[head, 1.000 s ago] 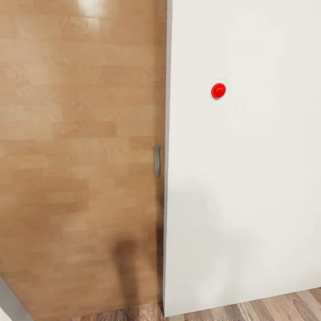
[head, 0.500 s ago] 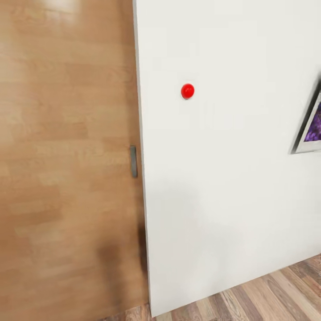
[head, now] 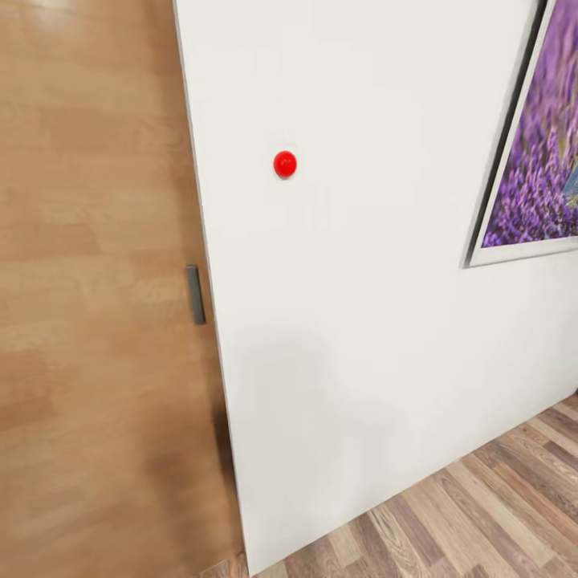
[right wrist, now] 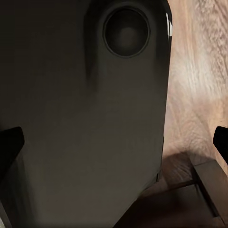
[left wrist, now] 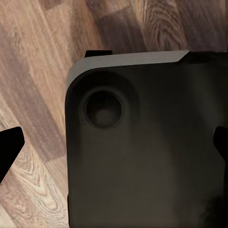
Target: In the bedroom, move the book from the bed onto either nightstand, and place the two sandals side by side next to the bed.
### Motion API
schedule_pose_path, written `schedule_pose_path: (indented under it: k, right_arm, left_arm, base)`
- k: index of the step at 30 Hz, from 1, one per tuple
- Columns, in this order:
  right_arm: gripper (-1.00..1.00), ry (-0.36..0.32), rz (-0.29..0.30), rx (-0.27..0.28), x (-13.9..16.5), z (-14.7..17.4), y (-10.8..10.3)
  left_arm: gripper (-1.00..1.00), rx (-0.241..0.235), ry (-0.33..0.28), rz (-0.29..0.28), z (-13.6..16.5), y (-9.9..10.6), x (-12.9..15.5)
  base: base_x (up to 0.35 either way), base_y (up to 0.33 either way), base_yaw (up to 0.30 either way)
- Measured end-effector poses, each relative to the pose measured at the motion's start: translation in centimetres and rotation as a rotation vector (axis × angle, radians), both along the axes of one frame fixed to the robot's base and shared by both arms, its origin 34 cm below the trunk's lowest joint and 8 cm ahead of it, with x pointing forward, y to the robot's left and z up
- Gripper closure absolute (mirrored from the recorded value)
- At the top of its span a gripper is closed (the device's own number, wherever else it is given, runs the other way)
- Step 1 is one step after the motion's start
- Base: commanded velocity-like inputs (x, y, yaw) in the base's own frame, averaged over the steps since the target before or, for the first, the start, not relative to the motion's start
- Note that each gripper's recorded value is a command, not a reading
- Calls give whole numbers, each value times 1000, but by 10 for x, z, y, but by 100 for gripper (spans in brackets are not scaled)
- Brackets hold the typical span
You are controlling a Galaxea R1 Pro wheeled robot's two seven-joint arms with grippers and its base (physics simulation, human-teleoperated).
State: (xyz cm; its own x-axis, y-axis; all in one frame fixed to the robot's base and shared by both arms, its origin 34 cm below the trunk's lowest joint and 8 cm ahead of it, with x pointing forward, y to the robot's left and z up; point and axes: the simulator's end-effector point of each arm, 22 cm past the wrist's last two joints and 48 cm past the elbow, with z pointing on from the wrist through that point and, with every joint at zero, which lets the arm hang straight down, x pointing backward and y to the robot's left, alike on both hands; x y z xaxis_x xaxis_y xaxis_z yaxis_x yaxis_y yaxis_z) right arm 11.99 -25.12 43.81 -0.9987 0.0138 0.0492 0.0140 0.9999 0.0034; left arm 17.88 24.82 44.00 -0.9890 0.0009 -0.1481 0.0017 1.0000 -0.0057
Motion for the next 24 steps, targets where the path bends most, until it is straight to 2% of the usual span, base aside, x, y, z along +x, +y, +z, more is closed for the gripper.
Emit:
schedule_pose_path:
  k: [24]
  right_arm:
    - [-100,0,0,0,0,0,0]
  left_arm:
    - [-100,0,0,-1,0,0,0]
  base:
    - [0,0,-285]
